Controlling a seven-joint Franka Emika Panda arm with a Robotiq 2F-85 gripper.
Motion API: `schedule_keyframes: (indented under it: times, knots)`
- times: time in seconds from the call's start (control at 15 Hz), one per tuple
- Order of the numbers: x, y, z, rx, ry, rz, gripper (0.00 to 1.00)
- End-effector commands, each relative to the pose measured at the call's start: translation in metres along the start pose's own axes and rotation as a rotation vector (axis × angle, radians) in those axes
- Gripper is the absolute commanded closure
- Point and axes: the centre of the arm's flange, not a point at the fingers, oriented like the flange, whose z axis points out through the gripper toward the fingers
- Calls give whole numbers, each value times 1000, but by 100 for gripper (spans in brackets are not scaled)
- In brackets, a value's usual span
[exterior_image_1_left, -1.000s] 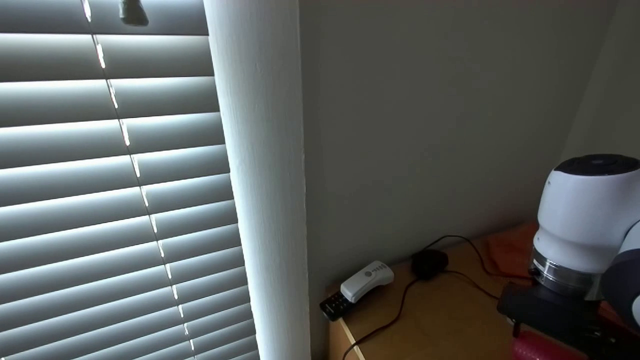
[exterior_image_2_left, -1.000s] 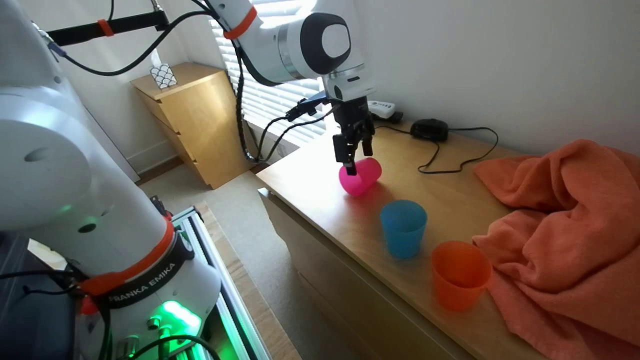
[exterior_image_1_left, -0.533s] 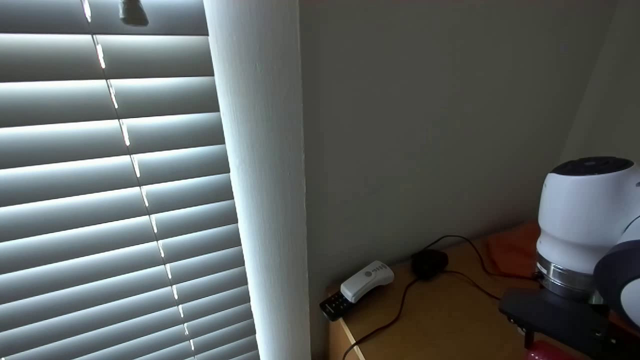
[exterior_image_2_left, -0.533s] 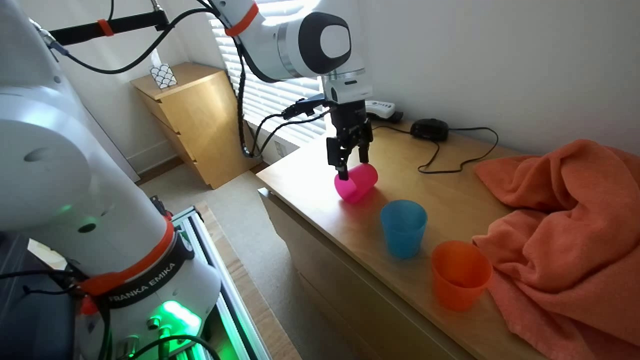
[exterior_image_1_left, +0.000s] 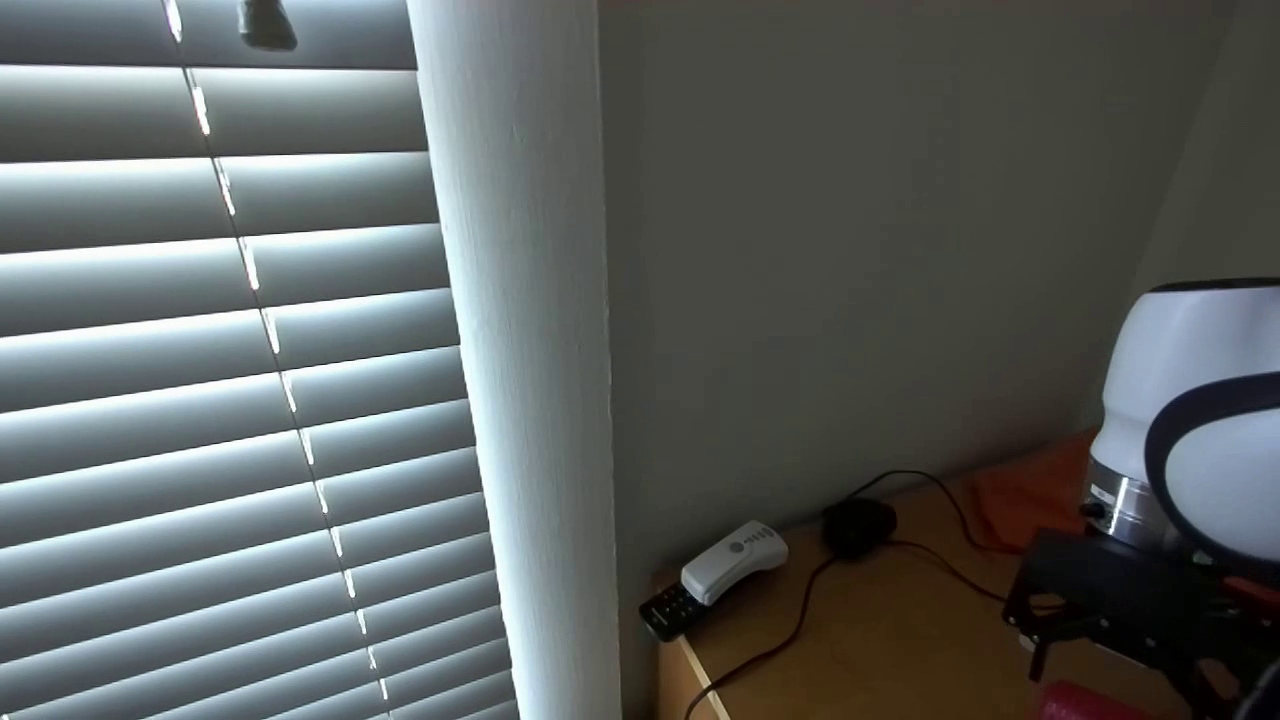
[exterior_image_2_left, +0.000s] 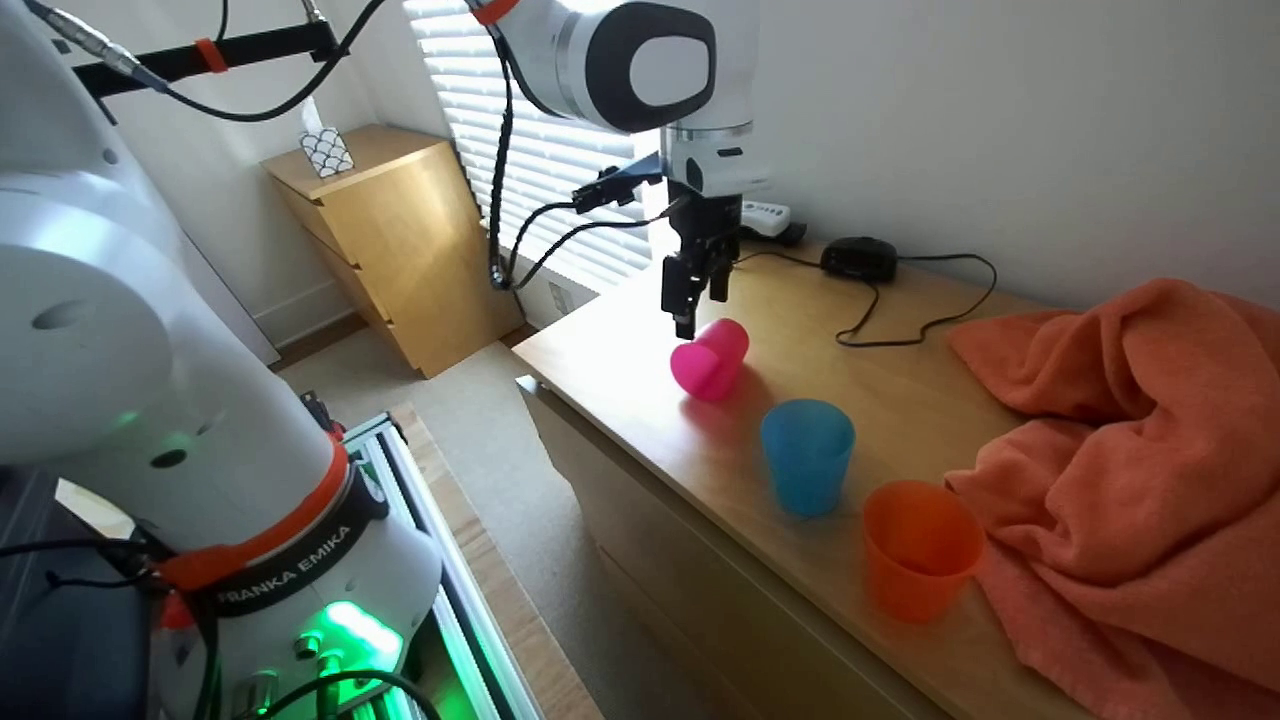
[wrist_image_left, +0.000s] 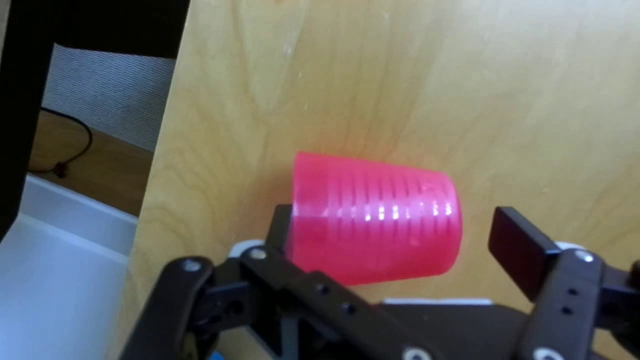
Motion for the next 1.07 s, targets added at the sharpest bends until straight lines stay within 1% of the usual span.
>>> schedule_keyframes:
  times: [0.0, 0.27, 0.4, 0.67, 0.73, 0.87, 1.0]
  knots:
    - [11, 6, -35, -2, -54, -154, 0]
    - [23, 7, -55, -45, -67, -391, 0]
    - [25, 7, -54, -51, -81, -504, 0]
    - [17, 1, -39, -52, -98, -726, 0]
    - [18, 1, -47, -36, -83, -635, 0]
    - [16, 0, -42, -43, -92, -691, 0]
    - [15, 0, -40, -45, -95, -705, 0]
